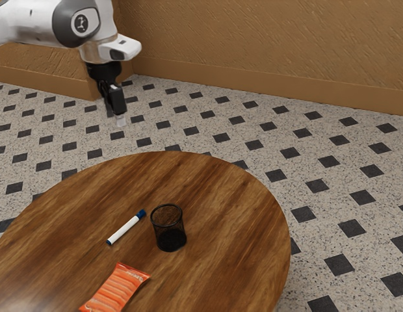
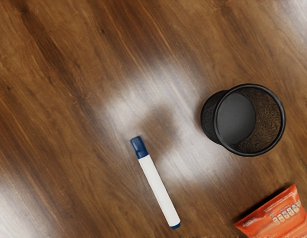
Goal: Put the marker into the pen holder.
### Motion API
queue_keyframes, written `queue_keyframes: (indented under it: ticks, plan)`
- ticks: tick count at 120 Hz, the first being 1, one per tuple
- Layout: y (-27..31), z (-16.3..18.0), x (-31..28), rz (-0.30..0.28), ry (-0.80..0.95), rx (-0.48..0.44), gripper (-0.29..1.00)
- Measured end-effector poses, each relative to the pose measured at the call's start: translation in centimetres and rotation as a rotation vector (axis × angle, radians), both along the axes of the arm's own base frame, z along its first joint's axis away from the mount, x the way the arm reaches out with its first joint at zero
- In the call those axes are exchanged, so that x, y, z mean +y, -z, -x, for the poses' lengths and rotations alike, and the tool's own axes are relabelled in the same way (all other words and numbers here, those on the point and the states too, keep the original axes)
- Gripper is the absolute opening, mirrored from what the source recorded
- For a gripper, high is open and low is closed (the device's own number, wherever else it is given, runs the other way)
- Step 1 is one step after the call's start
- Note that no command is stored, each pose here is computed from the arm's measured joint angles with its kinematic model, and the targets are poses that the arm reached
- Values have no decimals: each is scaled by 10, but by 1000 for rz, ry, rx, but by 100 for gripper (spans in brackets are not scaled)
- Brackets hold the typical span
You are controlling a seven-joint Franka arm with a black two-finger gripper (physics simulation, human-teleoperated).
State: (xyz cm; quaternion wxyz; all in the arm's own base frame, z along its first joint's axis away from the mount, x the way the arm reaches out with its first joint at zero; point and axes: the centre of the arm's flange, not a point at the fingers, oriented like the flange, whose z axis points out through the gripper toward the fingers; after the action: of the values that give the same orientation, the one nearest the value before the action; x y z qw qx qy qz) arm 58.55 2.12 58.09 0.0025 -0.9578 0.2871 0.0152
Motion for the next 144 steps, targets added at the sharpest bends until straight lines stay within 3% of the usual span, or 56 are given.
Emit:
queue_keyframes:
  ticks: [29, 44, 75, 89, 103, 123, 144]
  plan:
    - [2, 8, 7, 2, 39, 8, 70]
    - [71, 51, 17, 15, -32, 75, 70]
    - [157, 61, 68, -6, -256, 39, 70]
    - [191, 57, 81, -48, -348, 20, 70]
    - [207, 20, 58, -72, -365, -20, 70]
    - [238, 8, 33, -80, -423, -11, 45]
    - [278, -7, 24, -85, -502, 24, 32]
